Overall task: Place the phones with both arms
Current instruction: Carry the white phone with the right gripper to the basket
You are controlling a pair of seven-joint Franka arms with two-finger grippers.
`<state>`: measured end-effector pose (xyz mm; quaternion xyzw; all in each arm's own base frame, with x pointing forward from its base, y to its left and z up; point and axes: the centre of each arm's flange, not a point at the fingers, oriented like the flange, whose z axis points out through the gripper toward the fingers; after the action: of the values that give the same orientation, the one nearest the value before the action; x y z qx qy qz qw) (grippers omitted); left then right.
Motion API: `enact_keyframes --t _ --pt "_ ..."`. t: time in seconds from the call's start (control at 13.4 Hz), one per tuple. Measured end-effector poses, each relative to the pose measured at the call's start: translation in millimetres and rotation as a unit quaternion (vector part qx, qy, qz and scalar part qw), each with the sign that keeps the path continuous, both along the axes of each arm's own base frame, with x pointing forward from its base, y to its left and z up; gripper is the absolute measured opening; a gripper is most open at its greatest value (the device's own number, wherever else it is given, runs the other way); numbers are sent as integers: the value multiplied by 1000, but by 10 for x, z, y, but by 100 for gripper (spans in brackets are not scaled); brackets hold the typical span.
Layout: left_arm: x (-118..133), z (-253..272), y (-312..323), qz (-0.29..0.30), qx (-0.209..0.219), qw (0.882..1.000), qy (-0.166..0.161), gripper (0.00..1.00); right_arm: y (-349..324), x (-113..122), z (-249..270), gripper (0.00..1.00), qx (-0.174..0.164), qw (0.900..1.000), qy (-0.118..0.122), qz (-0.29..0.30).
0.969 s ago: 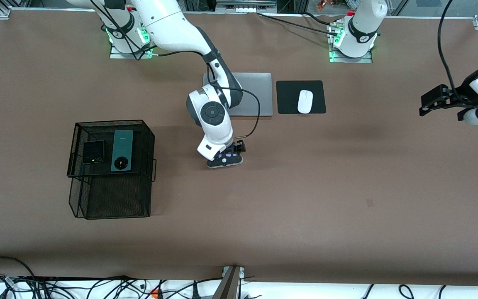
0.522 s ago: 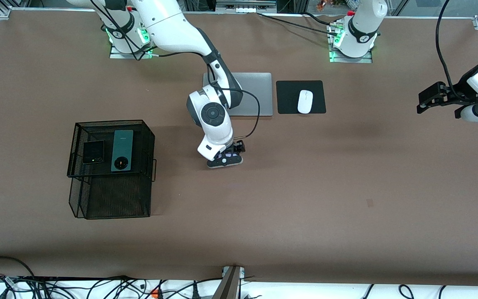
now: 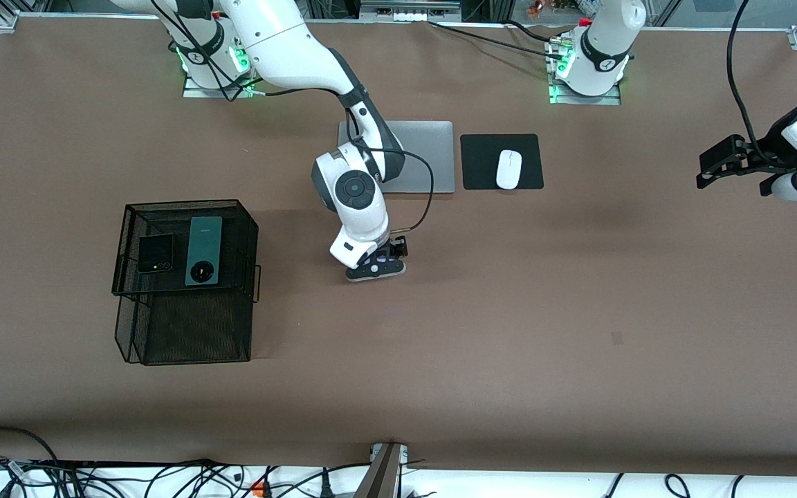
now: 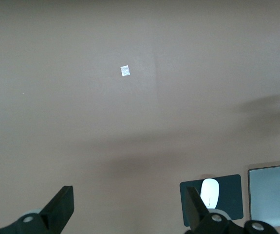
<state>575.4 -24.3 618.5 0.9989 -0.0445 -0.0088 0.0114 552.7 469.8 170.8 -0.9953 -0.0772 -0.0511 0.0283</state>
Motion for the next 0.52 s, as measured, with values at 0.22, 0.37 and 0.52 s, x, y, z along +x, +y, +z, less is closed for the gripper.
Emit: enact_keyframes --t 0.22,0.37,0.52 --pt "0 -25 27 2 0 1000 3 100 -13 58 54 84 4 1000 -13 -3" --pt "1 -31 51 4 1 1000 3 100 -162 289 280 84 3 999 -41 -16" --pt "1 -32 59 4 5 1000 3 100 -475 611 702 84 -3 996 -72 -42"
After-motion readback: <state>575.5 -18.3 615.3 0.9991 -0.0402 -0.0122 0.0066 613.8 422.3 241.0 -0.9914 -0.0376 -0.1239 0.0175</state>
